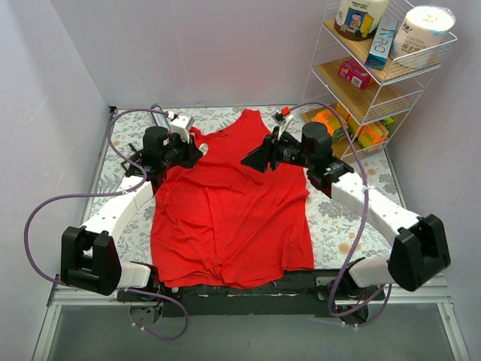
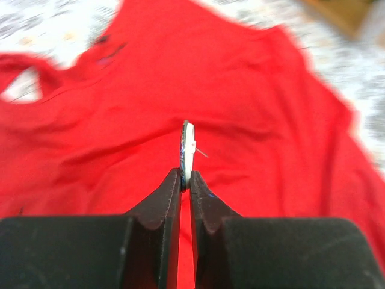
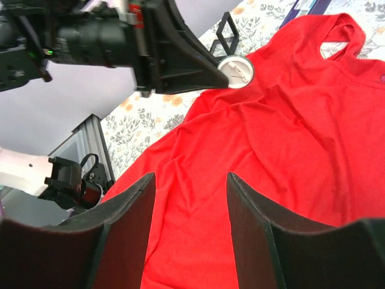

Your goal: Pin the brooch onto the clothing

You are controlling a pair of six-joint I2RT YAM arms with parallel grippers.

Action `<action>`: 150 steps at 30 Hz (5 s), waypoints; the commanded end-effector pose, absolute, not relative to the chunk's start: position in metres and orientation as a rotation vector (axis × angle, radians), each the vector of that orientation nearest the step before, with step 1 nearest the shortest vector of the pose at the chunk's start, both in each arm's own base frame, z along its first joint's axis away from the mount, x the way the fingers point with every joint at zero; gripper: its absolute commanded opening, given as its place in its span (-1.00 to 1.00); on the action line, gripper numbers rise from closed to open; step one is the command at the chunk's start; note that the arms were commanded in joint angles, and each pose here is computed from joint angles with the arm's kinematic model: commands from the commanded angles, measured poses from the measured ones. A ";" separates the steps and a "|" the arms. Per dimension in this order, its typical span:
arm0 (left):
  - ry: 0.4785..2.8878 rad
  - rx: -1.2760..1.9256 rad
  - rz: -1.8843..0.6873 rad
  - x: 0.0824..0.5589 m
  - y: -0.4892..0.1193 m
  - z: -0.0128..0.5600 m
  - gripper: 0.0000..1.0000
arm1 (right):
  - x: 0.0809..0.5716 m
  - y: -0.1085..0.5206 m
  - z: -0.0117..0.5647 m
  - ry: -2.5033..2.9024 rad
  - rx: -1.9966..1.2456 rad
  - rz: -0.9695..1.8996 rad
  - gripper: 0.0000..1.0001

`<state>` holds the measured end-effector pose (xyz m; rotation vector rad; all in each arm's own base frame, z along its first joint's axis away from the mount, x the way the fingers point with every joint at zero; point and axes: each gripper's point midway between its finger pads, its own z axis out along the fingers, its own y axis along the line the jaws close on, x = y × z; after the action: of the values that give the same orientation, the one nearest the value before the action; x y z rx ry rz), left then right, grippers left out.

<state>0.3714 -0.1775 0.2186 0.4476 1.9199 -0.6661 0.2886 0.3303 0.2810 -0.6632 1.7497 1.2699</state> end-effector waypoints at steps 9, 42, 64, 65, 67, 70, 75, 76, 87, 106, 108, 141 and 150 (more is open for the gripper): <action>2.137 0.401 0.029 0.400 -0.085 0.151 -1.00 | 0.250 0.287 0.296 1.680 -0.698 1.146 0.17; 2.315 0.682 0.630 0.408 -0.077 0.064 -1.00 | 0.204 0.254 0.300 1.636 -0.750 1.117 0.18; 2.261 0.406 0.051 0.415 -0.114 0.113 -1.00 | 0.219 0.262 0.262 1.753 -0.703 1.136 0.18; 2.253 0.414 0.013 0.414 -0.119 0.115 -1.00 | 0.220 0.262 0.260 1.759 -0.701 1.132 0.18; 2.255 0.419 -0.027 0.412 -0.121 0.114 -1.00 | 0.225 0.264 0.252 1.780 -0.694 1.131 0.18; 2.263 0.417 -0.085 0.408 -0.125 0.111 -1.00 | 0.230 0.268 0.242 1.802 -0.678 1.134 0.17; 2.279 0.412 -0.175 0.403 -0.131 0.107 -1.00 | 0.241 0.289 0.223 1.835 -0.686 1.108 0.16; 2.282 0.416 -0.211 0.401 -0.134 0.106 -1.00 | 0.245 0.292 0.220 1.841 -0.683 1.096 0.15; 2.370 0.422 -0.386 0.395 -0.152 0.086 -1.00 | 0.292 0.378 0.175 1.890 -0.693 1.178 0.05; 2.421 0.355 -0.646 0.397 -0.150 0.088 -1.00 | 0.347 0.444 0.113 1.959 -0.687 1.266 -0.03; 2.423 0.348 -0.647 0.398 -0.148 0.089 -1.00 | 0.348 0.450 0.109 1.955 -0.698 1.282 0.05; 2.404 0.349 -0.712 0.396 -0.153 0.099 -1.00 | 0.359 0.492 0.066 1.985 -0.755 1.323 -0.97; 2.335 0.320 -0.811 0.399 -0.153 0.118 -1.00 | 0.357 0.491 0.055 2.014 -0.757 1.321 -0.97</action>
<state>0.3887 -0.1475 0.0832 0.3112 2.4488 -0.7337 0.3516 0.4810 0.0448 -0.7302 2.0845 1.2956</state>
